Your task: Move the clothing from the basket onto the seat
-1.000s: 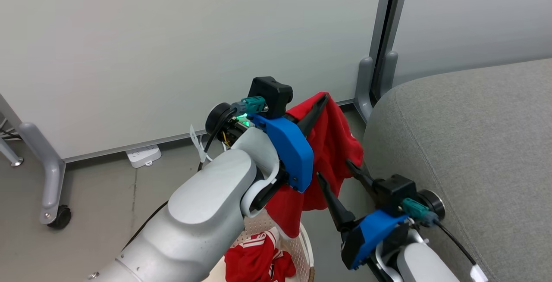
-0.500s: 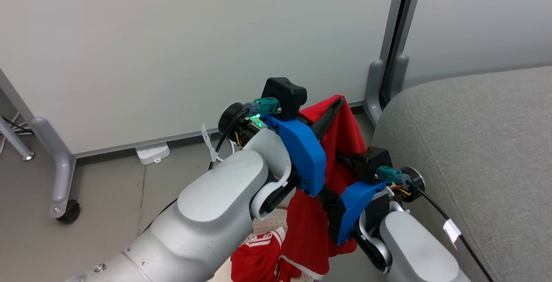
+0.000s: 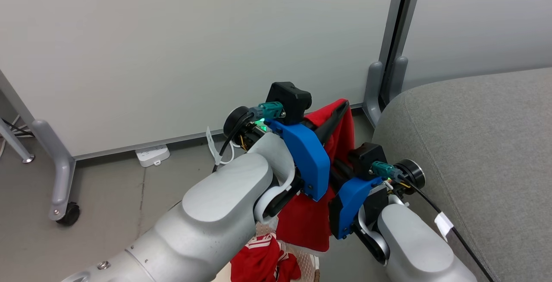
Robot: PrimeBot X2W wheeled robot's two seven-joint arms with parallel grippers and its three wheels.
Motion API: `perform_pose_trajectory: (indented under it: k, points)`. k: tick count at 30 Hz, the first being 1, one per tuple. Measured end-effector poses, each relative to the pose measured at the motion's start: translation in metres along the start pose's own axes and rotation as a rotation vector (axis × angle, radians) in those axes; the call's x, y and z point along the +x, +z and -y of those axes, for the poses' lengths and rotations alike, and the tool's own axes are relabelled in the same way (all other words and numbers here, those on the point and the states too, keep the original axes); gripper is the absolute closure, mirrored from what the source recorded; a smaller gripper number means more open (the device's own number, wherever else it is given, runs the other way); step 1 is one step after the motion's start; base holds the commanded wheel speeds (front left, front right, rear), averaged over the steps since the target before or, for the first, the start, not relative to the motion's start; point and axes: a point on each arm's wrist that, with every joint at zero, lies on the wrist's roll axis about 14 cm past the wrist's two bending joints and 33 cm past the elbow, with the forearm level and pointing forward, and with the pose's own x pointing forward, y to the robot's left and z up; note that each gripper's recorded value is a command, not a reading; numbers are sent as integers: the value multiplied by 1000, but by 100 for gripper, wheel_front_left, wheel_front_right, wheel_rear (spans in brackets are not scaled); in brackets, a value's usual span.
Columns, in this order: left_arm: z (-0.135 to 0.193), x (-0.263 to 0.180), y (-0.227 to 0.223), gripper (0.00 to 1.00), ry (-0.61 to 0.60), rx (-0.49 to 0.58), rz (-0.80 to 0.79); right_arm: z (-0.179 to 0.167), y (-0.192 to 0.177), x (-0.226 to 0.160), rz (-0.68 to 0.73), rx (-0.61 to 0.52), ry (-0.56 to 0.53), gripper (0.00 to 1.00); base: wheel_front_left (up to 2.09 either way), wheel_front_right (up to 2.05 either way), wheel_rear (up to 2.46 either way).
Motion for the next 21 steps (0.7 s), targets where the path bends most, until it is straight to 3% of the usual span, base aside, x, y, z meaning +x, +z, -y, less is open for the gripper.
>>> perform_pose_trajectory:
  k: [21]
  points:
    - [-5, 3, -7, 100, 15, -5, -16, -1, -1, -3, 4, -5, 2, 100, 0, 0, 0]
